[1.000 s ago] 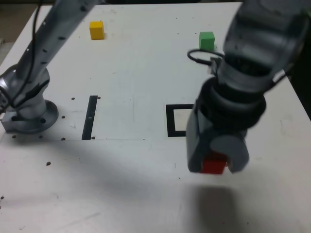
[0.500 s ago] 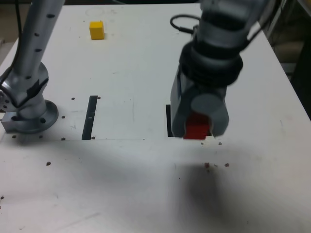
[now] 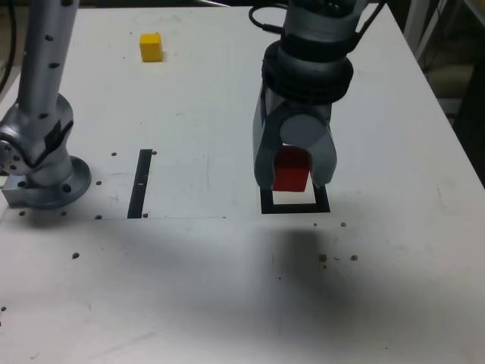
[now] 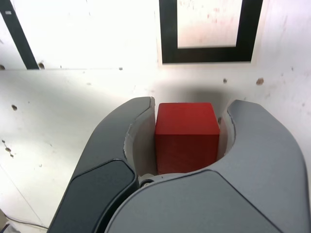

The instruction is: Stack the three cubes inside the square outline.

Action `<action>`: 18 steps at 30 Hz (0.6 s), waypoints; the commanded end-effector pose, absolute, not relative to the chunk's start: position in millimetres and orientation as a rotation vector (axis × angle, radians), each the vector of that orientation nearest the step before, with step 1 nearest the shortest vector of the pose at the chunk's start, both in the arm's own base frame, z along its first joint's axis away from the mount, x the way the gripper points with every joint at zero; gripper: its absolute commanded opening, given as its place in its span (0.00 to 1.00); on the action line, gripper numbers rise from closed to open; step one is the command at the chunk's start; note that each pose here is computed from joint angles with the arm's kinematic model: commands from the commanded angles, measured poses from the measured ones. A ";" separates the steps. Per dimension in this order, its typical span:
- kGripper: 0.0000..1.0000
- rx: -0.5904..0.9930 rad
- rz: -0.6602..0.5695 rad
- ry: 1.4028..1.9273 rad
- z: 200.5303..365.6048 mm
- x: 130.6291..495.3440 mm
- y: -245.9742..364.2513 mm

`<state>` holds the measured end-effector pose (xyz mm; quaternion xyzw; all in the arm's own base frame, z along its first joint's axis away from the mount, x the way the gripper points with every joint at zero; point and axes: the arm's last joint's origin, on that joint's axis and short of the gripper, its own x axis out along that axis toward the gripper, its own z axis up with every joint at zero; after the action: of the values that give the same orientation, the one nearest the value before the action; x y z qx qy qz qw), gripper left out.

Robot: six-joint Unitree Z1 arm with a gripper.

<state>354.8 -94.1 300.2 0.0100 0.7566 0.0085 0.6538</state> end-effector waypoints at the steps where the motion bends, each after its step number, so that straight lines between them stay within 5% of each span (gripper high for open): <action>1: 0.32 0.017 0.013 1.702 302.9 352.3 -87.8; 18: 0.32 -0.005 0.007 1.711 284.1 358.5 -38.5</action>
<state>357.3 -39.2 287.0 -0.0020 0.7528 0.0038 0.6582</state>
